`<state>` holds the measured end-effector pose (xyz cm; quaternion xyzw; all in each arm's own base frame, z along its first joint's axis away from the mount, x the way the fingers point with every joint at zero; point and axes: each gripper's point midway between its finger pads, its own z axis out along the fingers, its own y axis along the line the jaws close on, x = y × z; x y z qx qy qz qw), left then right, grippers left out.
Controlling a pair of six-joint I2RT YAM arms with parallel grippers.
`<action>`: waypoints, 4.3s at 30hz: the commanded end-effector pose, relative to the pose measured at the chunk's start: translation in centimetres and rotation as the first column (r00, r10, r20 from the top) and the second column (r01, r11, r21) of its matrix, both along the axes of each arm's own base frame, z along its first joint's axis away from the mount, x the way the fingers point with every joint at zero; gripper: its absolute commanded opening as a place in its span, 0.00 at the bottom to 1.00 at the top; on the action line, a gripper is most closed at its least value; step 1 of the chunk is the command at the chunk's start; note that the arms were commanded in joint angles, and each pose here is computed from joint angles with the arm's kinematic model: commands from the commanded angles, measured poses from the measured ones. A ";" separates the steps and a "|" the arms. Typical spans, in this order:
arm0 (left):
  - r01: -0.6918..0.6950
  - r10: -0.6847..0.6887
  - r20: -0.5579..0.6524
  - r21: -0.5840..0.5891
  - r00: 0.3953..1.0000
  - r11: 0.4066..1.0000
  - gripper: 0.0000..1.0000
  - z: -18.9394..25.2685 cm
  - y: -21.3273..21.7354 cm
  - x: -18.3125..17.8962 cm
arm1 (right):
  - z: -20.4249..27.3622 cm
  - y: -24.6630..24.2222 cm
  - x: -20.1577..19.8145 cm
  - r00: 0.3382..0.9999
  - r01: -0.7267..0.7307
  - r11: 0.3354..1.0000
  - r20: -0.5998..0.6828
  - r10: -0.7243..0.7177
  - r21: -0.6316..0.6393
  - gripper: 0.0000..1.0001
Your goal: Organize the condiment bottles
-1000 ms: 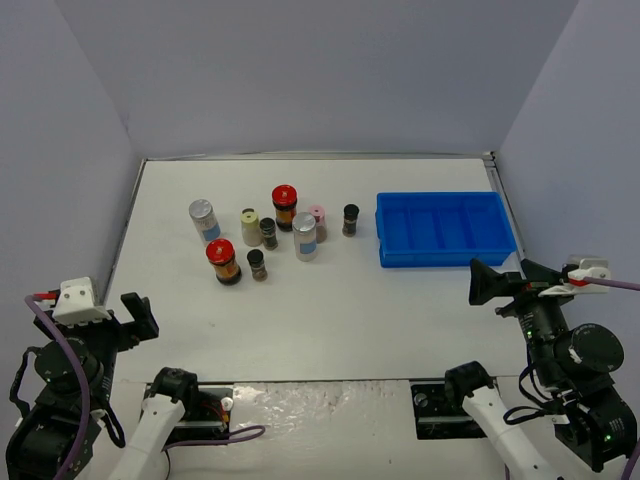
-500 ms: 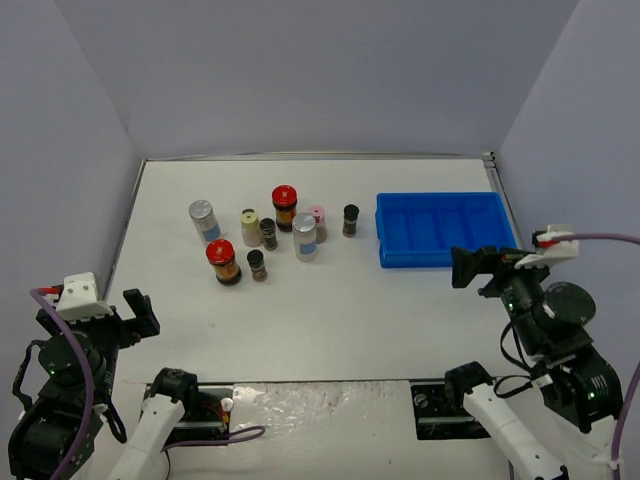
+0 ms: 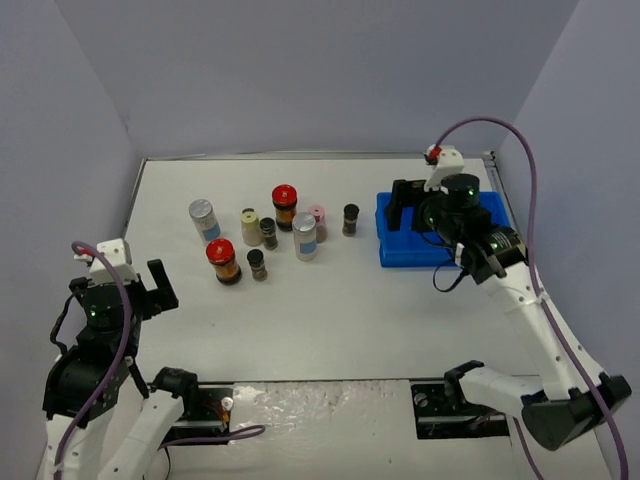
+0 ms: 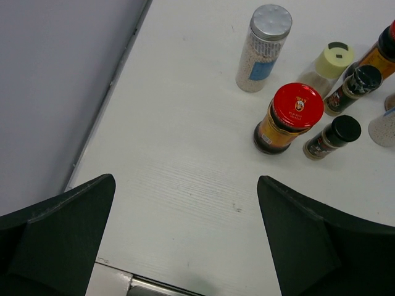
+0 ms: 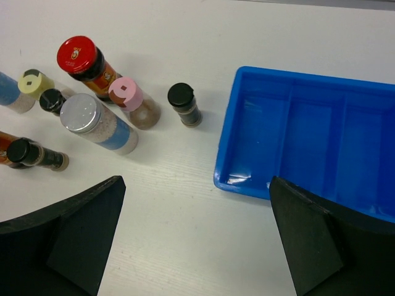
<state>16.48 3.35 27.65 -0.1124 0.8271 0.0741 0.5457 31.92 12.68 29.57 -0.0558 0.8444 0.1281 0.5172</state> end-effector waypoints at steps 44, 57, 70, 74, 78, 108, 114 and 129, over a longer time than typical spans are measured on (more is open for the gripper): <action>0.046 -0.047 -0.012 -0.075 0.999 0.996 0.97 -4.7 -2.8 4.4 | -13.1 24.2 9.2 0.930 -0.357 0.929 0.052 0.363 -0.101 0.80; 0.042 -0.043 -0.006 -0.075 0.999 0.996 0.97 -4.6 -2.7 4.3 | -14.8 23.9 8.9 0.936 -0.347 0.931 0.028 0.352 -0.110 0.60; 0.040 -0.040 0.000 -0.076 0.999 0.996 0.97 -4.6 -2.7 4.2 | -6.6 21.5 7.5 0.940 -0.309 0.948 0.127 0.317 -0.079 0.03; 0.034 -0.033 0.002 -0.077 0.999 0.996 0.97 -4.6 -2.6 4.1 | -1.8 18.4 7.3 0.954 -0.231 0.971 0.183 0.239 -0.064 0.00; 0.032 -0.031 0.004 -0.077 1.000 0.997 0.97 -4.6 -2.6 4.1 | 2.1 12.5 8.6 0.967 -0.101 0.994 0.234 0.105 -0.028 0.00; 0.041 -0.040 0.015 -0.086 0.999 0.995 0.97 -4.6 -2.6 4.3 | -0.9 -27.5 18.1 0.782 0.612 0.788 0.198 -0.591 -0.062 0.00; 0.050 -0.049 0.013 -0.088 0.999 0.995 0.97 -4.6 -2.8 4.3 | -3.1 -28.6 19.0 0.778 0.614 0.787 0.204 -0.594 -0.050 0.00; 0.063 -0.062 0.013 -0.092 0.998 0.994 0.97 -4.6 -3.0 4.5 | -8.2 -29.1 20.4 0.792 0.602 0.795 0.176 -0.584 -0.073 0.00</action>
